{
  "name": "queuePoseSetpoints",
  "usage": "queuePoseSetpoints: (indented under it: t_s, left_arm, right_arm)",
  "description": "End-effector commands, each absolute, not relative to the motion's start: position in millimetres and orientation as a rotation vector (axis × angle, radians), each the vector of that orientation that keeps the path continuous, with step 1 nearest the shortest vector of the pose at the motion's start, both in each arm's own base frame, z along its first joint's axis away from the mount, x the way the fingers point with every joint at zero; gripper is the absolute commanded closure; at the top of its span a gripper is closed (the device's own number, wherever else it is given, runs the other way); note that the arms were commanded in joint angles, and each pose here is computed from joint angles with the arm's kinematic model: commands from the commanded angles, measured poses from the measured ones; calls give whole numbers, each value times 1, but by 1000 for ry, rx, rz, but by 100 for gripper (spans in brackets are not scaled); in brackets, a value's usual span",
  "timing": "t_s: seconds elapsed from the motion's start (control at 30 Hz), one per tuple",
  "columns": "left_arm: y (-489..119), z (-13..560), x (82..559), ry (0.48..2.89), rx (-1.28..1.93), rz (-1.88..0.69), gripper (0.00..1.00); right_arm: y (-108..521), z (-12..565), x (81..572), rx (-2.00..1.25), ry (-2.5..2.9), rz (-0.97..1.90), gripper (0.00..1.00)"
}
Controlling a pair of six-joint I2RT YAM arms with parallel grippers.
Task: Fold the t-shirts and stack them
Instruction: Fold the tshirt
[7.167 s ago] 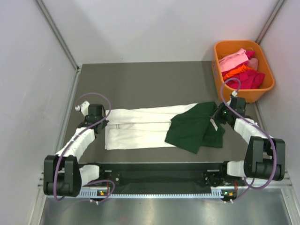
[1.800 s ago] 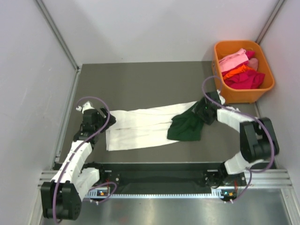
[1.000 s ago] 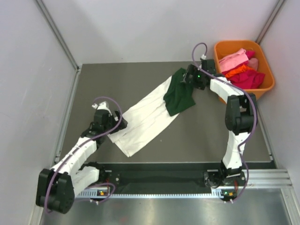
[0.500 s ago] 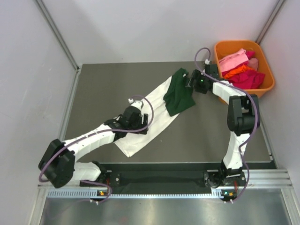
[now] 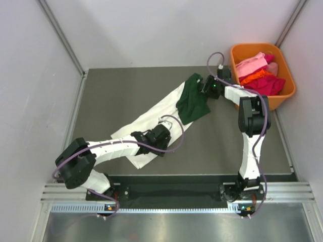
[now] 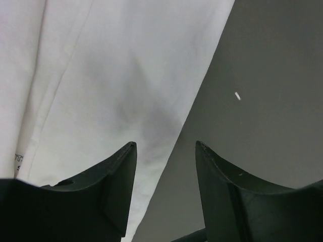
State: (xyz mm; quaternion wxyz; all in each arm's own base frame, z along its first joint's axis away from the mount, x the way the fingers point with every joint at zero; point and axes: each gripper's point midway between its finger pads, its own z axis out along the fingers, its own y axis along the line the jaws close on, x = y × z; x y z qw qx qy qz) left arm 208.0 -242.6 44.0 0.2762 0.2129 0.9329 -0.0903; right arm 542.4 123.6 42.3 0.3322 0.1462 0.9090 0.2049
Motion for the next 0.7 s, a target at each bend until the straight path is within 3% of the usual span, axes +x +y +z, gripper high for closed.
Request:
queuePoseSetpoints:
  t_s: [0.0,0.1,0.23,0.33,0.37,0.4,0.5,0.67]
  left_arm:
    - [-243,45,211,2504,600,-184,45]
    - [-237,31,210,2546,598,-104,46]
    - [-230,11,207,2599,590,-27,60]
    - [-230,4,205,2627,599,-19,77]
    - [-233,3,204,2633,603,-30,92]
    - [-236,2,202,2647,608,-51,99]
    - [-249,2,197,2674,588,-139,100]
    - [-304,8,175,2728,537,-515,100]
  right_arm:
    - [121,37,558,388,2356,520,43]
    - [123,36,563,389,2352,521,49]
    - [123,39,571,390,2336,522,57]
    - [124,40,576,385,2331,527,63]
    - [126,41,577,382,2332,531,66]
    - [127,37,577,377,2339,532,69]
    - [130,36,585,370,2349,539,75]
    - [139,46,602,330,2346,596,76]
